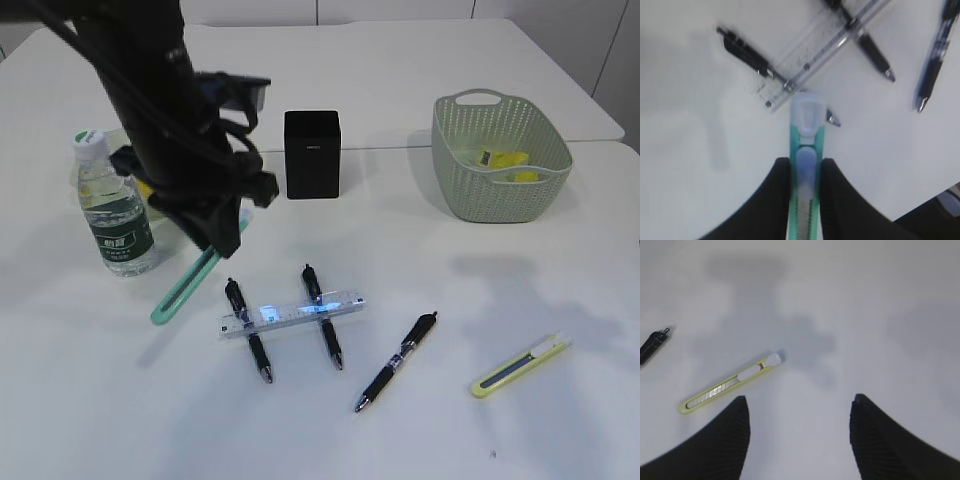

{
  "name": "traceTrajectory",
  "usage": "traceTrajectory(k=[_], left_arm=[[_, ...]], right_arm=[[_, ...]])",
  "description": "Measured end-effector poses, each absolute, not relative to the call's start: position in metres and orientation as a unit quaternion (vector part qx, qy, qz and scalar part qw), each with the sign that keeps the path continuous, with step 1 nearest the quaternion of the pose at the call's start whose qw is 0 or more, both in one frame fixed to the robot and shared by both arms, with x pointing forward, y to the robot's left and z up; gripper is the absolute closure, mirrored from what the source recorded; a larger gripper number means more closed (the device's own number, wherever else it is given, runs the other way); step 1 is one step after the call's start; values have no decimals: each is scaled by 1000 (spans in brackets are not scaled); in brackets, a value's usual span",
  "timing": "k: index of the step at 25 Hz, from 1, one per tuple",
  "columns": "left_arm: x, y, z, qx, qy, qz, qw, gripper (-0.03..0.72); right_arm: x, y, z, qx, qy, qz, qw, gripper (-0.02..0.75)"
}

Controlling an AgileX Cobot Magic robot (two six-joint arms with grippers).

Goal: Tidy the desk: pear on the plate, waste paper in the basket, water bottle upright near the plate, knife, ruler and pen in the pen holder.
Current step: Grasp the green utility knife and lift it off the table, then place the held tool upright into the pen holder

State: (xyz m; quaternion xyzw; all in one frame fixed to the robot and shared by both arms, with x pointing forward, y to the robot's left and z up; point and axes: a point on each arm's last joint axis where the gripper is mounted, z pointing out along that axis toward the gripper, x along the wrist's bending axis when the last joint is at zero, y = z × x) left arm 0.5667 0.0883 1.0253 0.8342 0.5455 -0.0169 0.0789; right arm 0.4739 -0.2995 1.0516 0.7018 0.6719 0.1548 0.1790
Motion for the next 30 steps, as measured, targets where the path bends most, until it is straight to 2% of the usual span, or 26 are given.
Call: traceTrajectory(k=[6,17,20,30], left_arm=[[588,79,1072,827,533,48,175,593],[631,65,1095,775,462,226,367,594],[643,57,1093,756,440,253,415,594],[676,32,1046,720,388,294,494,594]], right_arm=[[474,-300,1052,702,672,155,179,244],[474,-300,1052,702,672,155,179,244],[474,-300,1052,700,673,153,182,244],[477,-303,1053,687,680,148,209,244]])
